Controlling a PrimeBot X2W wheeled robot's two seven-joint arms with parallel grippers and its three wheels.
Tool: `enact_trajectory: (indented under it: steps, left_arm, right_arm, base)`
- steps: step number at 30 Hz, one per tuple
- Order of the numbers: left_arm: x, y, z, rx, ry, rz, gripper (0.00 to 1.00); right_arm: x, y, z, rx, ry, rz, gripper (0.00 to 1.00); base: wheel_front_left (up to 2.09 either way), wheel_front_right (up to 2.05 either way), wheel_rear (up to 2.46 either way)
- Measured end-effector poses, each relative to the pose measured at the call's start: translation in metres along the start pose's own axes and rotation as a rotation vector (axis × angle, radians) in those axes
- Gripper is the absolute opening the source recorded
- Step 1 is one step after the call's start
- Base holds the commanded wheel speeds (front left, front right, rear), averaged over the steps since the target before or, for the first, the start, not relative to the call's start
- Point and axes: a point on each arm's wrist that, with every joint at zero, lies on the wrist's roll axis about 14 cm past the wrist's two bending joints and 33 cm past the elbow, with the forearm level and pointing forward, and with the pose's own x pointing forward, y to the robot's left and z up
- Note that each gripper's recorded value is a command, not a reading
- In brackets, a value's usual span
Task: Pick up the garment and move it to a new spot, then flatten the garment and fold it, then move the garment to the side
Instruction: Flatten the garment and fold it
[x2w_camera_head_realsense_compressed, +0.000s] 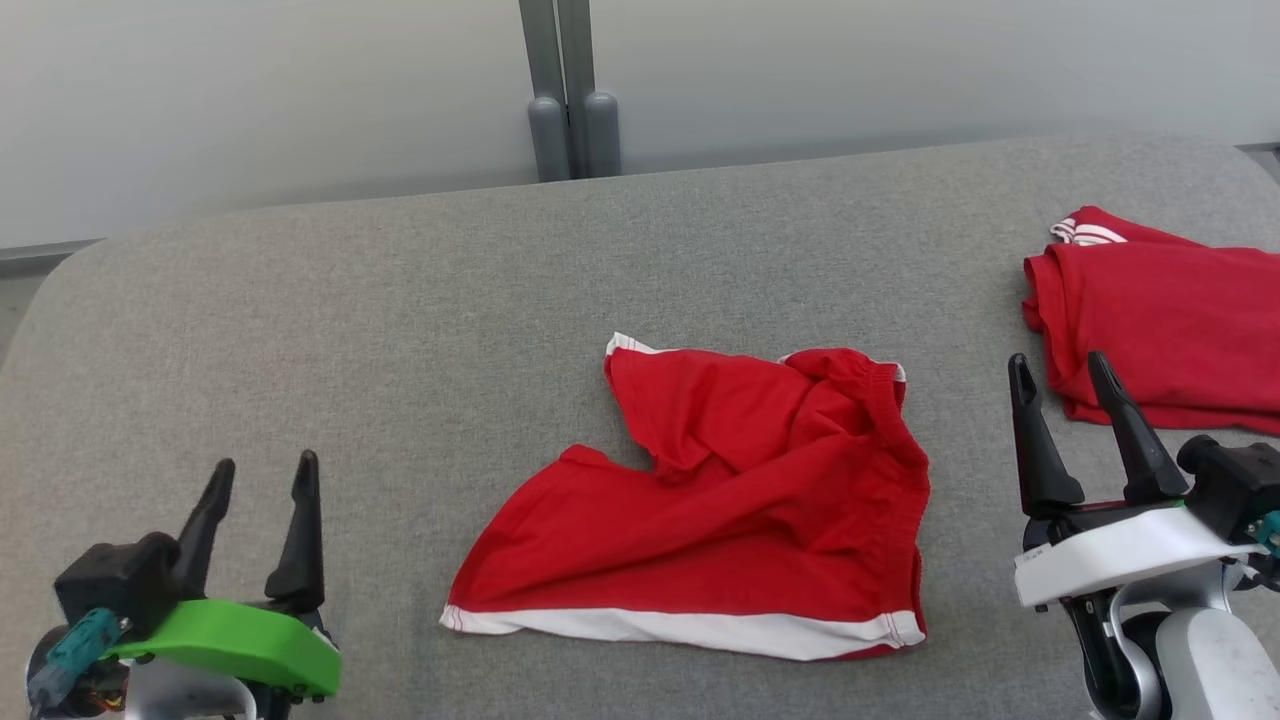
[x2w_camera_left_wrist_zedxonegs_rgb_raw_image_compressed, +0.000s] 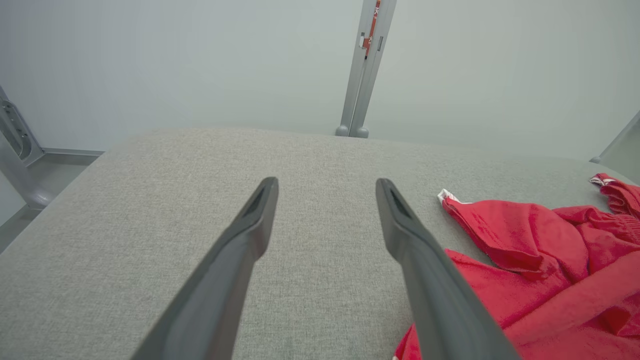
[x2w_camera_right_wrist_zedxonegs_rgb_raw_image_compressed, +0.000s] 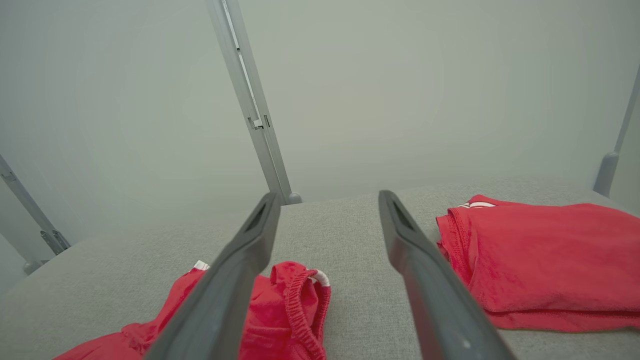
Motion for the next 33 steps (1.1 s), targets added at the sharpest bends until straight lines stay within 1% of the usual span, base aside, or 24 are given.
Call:
enact_trajectory:
  steps: [5,9,11,19,33]
  left_arm:
    - [-0.005,0.007,0.037,0.036,-0.206,0.023,1.00]
    - [-0.008,0.006,0.045,0.052,-0.272,0.023,1.00]
    - [-0.008,0.007,0.040,0.075,-0.261,0.024,1.00]
    - [-0.007,0.006,0.016,0.103,-0.203,0.013,1.00]
    - [-0.004,0.003,0.013,0.097,-0.199,0.004,1.00]
  right_arm:
    - [-0.006,0.001,0.007,-0.011,-0.038,0.003,1.00]
    - [-0.012,0.005,0.004,-0.012,-0.040,0.011,1.00]
    - [-0.014,0.007,0.003,-0.012,-0.040,0.016,1.00]
    - [-0.017,0.019,0.000,-0.009,-0.040,0.048,1.00]
    - [-0.009,0.015,-0.002,-0.032,-0.028,0.051,1.00]
  base:
    - [0.00,0.00,0.00]
    - [0.00,0.00,0.00]
    - [0.00,0.00,0.00]
    - [0.00,0.00,0.00]
    - [0.00,0.00,0.00]
